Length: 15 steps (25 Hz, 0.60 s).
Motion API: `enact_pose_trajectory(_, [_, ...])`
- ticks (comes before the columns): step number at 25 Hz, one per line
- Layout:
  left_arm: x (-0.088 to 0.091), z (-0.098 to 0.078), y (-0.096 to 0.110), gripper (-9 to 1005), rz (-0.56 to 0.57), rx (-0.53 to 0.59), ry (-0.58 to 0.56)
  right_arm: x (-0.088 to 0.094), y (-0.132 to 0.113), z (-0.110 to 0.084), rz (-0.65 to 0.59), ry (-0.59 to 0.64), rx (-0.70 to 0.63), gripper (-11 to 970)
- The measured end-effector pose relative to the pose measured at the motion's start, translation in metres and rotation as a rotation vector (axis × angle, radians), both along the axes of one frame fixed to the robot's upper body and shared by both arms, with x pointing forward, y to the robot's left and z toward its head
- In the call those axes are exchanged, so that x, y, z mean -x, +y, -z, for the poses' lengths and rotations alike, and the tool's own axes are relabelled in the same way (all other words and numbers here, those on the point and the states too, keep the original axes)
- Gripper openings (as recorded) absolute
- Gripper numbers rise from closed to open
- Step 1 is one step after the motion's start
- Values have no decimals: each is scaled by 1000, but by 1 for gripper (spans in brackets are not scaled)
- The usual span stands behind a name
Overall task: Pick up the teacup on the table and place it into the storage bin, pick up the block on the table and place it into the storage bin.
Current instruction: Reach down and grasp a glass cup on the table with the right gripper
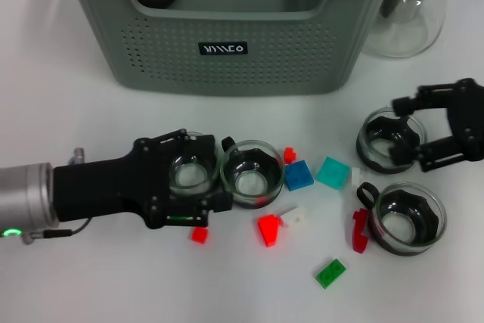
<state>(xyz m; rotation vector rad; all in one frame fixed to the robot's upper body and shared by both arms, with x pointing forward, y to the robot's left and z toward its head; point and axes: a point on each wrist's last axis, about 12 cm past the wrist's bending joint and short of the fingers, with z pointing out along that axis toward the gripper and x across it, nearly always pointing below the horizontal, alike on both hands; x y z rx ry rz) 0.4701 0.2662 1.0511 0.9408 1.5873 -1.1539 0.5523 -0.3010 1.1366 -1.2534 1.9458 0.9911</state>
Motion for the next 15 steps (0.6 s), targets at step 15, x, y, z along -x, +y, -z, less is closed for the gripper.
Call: enact_pose_trajectory(15, [-9,4,-28,934,58,-9,12,-9,-11,-24,33,50,204,939])
